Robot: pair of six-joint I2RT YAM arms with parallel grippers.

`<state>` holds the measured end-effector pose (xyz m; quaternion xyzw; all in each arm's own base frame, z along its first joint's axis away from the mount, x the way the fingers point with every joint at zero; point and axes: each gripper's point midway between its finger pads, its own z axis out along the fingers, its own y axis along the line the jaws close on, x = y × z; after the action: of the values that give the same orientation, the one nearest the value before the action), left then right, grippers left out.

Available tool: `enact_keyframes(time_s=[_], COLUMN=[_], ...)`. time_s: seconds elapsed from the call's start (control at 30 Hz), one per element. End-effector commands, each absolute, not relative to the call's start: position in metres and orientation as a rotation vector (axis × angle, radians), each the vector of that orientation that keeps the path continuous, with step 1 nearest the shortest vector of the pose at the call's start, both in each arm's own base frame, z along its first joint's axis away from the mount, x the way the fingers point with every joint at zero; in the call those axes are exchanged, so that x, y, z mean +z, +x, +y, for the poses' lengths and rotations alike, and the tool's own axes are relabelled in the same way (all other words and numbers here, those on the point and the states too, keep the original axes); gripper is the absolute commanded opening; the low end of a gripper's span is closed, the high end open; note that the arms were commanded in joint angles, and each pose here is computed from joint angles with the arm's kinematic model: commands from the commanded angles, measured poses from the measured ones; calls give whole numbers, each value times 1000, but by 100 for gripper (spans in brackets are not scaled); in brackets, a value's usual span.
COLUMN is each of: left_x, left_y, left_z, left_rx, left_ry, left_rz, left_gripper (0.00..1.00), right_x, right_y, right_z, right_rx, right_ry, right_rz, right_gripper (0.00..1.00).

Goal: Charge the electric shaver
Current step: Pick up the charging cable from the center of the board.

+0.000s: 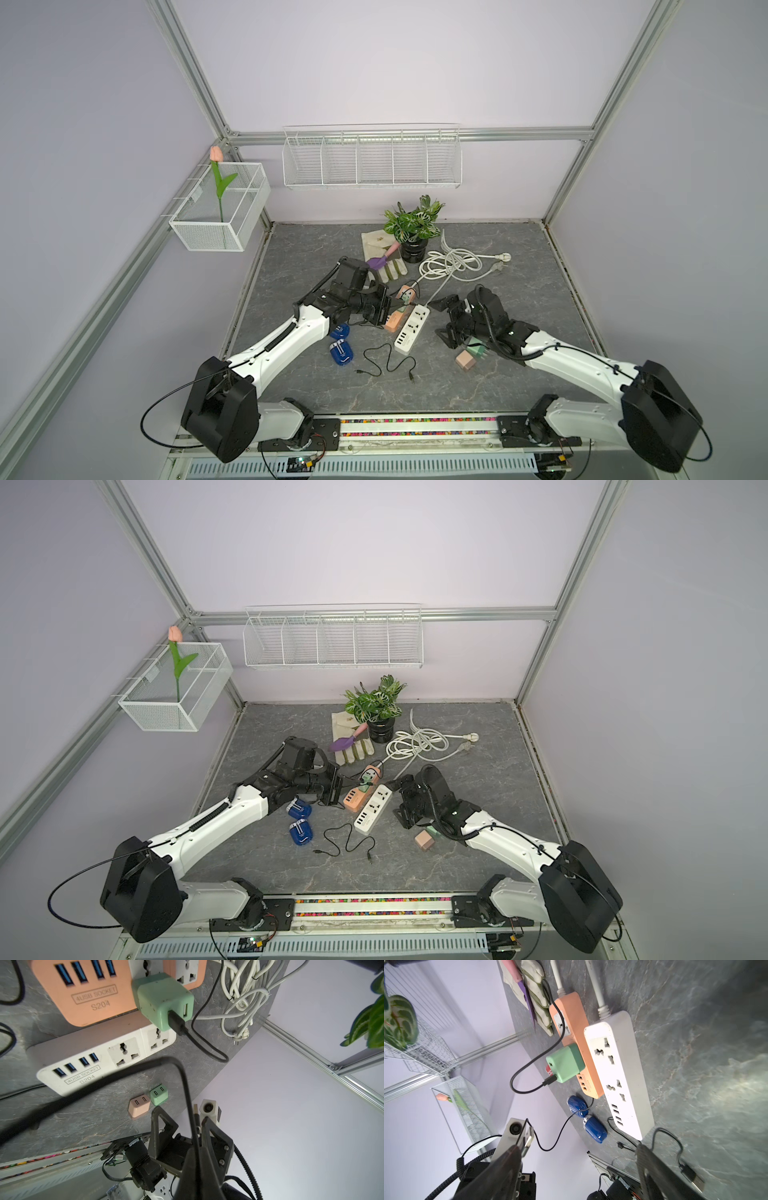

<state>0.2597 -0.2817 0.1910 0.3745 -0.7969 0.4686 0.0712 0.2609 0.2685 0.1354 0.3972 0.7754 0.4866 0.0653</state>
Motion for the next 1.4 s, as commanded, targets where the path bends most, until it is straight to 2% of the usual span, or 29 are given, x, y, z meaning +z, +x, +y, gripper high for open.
enact_keyframes(time_s=[0.0, 0.1, 0.33, 0.47, 0.63, 0.97, 1.07, 1.1, 1.17, 1.23, 1.37], left_x=[207, 213, 221, 223, 221, 219, 219, 219, 221, 224, 229], left_y=[258, 263, 269, 268, 268, 269, 270, 270, 273, 276, 286], left_z=[-288, -290, -291, -289, -289, -290, -288, -289, -289, -291, -299], left_rx=[1419, 1447, 1468, 1478, 1474, 1474, 1479, 1481, 1497, 1526, 1594], left_ry=[1073, 1070, 1073, 1076, 1081, 1077, 1088, 1089, 1098, 1104, 1113], left_rz=[-2355, -2356, -2376, -2381, -2377, -2375, -2383, -2387, -2401, -2412, -2417], left_gripper=[0, 0, 0, 0, 0, 0, 0, 1, 20, 35, 45], right_x=[204, 208, 207, 205, 201, 203, 206, 208, 211, 214, 216], right_y=[295, 301, 308, 307, 305, 309, 311, 312, 314, 317, 321], right_z=[286, 294, 306, 305, 302, 301, 300, 301, 301, 301, 303], right_rx=[1787, 1822, 1905, 1889, 1868, 1868, 1867, 1870, 1866, 1859, 1848], right_ry=[1139, 1168, 1250, 1267, 1285, 1310, 1317, 1320, 1328, 1341, 1368], right_rz=[2022, 2021, 1995, 2015, 2018, 1993, 1977, 1970, 1959, 1950, 1945], right_gripper=[86, 80, 54, 47, 27, 9, 7, 7, 7, 7, 7])
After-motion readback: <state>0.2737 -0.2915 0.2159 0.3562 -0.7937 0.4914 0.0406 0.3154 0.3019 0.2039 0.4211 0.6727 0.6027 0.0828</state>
